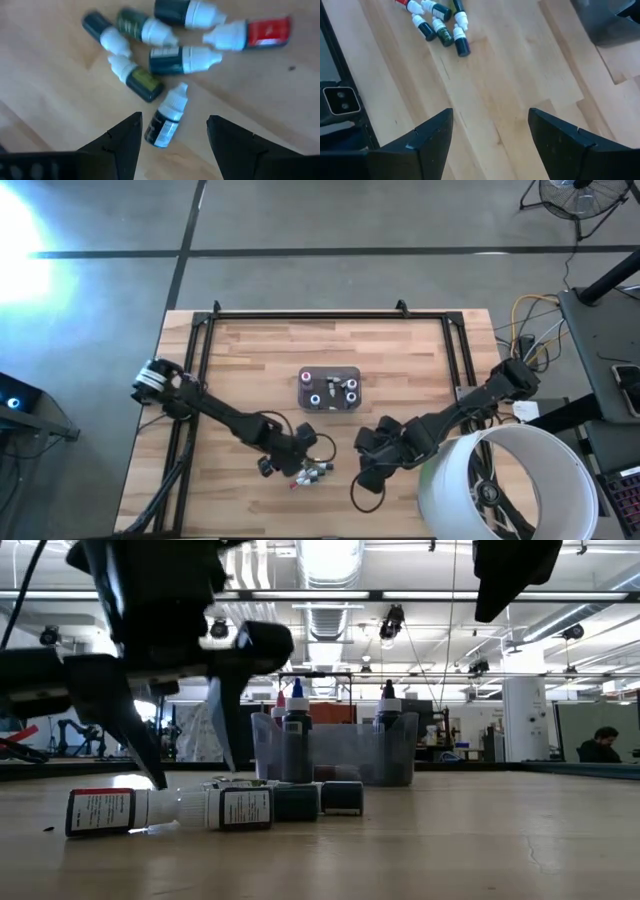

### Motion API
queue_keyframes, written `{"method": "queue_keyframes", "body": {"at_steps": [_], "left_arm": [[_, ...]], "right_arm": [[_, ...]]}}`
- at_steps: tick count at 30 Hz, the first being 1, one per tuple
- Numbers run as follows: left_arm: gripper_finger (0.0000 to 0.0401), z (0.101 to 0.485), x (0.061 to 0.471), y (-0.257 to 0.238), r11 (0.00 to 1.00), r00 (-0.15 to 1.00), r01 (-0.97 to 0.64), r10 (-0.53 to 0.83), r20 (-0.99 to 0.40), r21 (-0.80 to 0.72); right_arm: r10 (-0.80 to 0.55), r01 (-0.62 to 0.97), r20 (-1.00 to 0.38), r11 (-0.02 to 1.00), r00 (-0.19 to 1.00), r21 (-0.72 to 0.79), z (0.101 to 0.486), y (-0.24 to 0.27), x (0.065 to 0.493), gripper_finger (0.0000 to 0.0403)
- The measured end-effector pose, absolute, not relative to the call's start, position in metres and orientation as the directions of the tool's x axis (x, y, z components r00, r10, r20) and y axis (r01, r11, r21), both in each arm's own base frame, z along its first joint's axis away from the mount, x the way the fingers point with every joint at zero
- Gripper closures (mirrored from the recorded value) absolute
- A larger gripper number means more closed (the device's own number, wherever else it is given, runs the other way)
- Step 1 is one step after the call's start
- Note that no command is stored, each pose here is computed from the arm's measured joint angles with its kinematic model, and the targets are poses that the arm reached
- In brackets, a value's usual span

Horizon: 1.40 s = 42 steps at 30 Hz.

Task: Pick & Place food coloring
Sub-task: Put the top small black food coloring bottle in the black bin

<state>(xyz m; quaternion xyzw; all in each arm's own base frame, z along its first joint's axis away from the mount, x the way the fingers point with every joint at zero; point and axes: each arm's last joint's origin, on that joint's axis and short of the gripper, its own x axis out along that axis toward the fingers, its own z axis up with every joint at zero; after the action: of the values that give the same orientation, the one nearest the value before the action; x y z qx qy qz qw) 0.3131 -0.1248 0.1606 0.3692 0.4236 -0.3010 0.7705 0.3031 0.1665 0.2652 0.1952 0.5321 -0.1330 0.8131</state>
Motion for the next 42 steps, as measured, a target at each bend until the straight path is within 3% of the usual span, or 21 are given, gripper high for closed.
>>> {"method": "queue_keyframes", "body": {"at_steps": [7, 15, 23, 30, 34, 39, 42], "left_arm": [[0.0212, 0.157, 0.333, -0.125, 0.532, 0.442, 0.788, -0.139, -0.886, 0.31], [0.0304, 0.155, 0.337, -0.117, 0.558, 0.37, 0.796, -0.141, -0.918, 0.235], [0.0342, 0.154, 0.337, -0.116, 0.645, 0.351, 0.749, -0.189, -0.917, 0.154], [0.0342, 0.174, 0.332, -0.096, 0.843, 0.367, 0.532, -0.144, -0.919, 0.08], [0.0342, 0.217, 0.323, -0.081, 0.927, 0.505, 0.358, -0.09, -0.859, 0.114], [0.0343, 0.278, 0.317, -0.05, 0.967, 0.768, 0.091, 0.083, -0.635, 0.236], [0.0343, 0.292, 0.323, -0.017, 0.965, 0.824, -0.052, 0.187, -0.535, 0.256]], "right_arm": [[-0.014, 0.399, -0.918, 0.903, 0.396, 0.159, 0.265, 0.169, 0.301, 0.0155], [-0.057, 0.394, -0.932, 0.914, 0.359, 0.096, 0.263, 0.17, 0.294, 0.0172], [-0.107, 0.403, -0.935, 0.914, 0.339, 0.042, 0.262, 0.167, 0.291, 0.0184], [-0.195, 0.492, -0.893, 0.87, 0.406, 0.034, 0.271, 0.173, 0.279, 0.0184], [-0.267, 0.593, -0.874, 0.805, 0.406, 0.029, 0.278, 0.174, 0.264, 0.0184], [-0.318, 0.647, -0.854, 0.762, 0.413, 0.03, 0.281, 0.175, 0.257, 0.0184], [-0.329, 0.649, -0.845, 0.761, 0.422, 0.028, 0.282, 0.174, 0.257, 0.0184]]}}
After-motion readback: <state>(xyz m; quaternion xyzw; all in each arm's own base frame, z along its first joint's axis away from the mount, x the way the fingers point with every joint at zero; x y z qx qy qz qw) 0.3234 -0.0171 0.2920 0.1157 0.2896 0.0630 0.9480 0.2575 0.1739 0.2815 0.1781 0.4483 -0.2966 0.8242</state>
